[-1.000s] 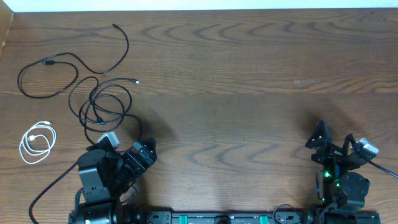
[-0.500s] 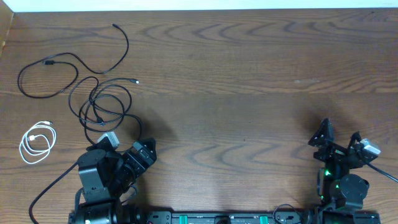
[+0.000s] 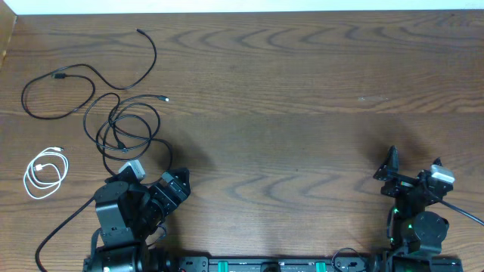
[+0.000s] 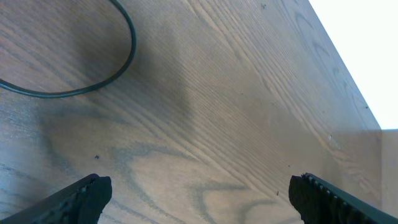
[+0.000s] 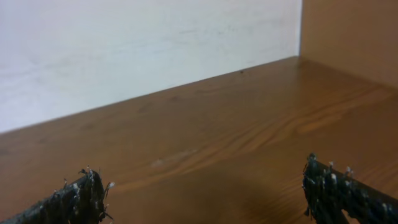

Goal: Untangle cables

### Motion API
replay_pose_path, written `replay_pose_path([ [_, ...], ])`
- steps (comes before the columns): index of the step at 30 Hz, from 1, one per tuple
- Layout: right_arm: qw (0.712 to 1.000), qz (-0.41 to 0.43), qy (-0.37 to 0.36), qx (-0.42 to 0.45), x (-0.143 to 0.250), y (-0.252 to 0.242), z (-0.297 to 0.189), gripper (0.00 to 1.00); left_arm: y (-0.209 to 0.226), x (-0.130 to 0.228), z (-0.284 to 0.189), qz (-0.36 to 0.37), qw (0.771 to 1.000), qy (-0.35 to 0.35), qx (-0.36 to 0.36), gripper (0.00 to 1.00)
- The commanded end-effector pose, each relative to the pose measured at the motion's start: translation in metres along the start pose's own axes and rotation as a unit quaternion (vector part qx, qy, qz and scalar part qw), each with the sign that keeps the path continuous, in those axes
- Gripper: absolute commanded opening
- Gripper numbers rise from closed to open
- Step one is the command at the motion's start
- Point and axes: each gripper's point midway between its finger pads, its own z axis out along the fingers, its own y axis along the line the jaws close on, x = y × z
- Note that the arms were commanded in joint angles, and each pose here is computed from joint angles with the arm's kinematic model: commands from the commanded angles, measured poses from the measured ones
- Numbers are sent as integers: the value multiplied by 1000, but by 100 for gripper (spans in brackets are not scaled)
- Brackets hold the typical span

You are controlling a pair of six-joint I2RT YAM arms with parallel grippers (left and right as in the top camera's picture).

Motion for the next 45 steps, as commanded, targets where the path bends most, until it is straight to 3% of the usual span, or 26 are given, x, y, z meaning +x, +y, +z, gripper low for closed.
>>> replay_pose_path([
  [1,999,-46,-1,1,1,-1,0,99,-2,-1,-1,7,1000,-1,3,96],
  [39,999,-46,-1,1,1,-1,0,99,4,12,-1,-7,1000,9,-5,96],
  [45,999,-46,-1,1,1,-1,0,99,-4,7,-7,9,998,-45,31,96],
])
